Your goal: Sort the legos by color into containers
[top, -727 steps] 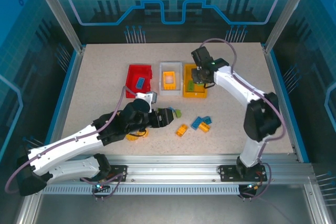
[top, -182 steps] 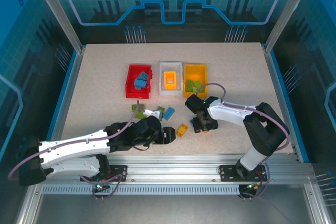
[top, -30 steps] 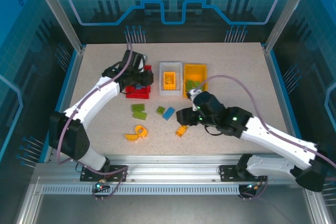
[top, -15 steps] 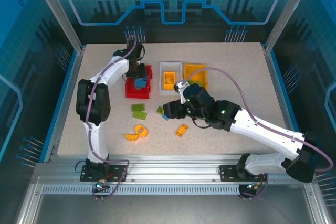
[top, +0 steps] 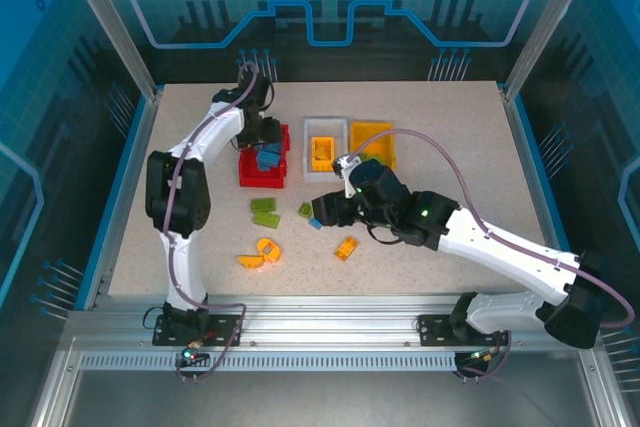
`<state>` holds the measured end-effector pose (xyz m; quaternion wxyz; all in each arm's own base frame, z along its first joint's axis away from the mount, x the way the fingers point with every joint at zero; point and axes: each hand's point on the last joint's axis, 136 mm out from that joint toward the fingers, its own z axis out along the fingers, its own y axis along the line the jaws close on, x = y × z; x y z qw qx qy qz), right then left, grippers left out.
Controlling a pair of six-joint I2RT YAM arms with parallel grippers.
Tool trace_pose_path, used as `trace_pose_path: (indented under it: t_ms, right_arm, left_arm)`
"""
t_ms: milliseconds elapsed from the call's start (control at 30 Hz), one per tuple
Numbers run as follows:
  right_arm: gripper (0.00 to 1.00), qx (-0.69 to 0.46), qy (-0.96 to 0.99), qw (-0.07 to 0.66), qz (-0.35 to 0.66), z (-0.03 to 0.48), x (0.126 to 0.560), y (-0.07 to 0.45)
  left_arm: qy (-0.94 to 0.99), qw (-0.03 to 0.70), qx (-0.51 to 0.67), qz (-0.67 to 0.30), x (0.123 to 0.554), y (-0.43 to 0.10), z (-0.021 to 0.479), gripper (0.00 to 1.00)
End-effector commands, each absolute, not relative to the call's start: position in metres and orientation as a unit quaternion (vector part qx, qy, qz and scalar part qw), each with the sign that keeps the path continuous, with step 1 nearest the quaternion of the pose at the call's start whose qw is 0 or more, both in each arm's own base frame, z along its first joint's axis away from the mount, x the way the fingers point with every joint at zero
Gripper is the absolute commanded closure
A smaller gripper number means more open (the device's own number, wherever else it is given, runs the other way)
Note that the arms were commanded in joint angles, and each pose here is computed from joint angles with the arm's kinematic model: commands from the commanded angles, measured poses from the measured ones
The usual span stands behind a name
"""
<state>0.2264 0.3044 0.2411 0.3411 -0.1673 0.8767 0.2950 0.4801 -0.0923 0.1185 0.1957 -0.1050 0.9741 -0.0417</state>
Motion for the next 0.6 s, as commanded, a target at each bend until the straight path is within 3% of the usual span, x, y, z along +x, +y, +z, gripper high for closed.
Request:
trace_pose_path:
  t_ms: [0, 267, 567]
  right_arm:
    - [0.39, -0.168, 0.882, 0.339, 0.281, 0.234, 0.227, 0.298]
    - [0.36, -0.249, 0.907, 0.287, 0.181, 0.169, 0.237, 0.332]
    - [0.26, -0.362, 0.911, 0.190, 0.049, 0.084, 0.283, 0.358]
  left_arm:
    - [0.957, 0.252, -0.107, -0.094, 0.457, -0.110, 0.189, 0.36]
    - [0.934, 0.291, -0.128, -0.162, 0.352, -0.123, 0.230, 0.38]
    - [0.897, 0.290, -0.175, -0.285, 0.221, -0.128, 0.206, 0.40]
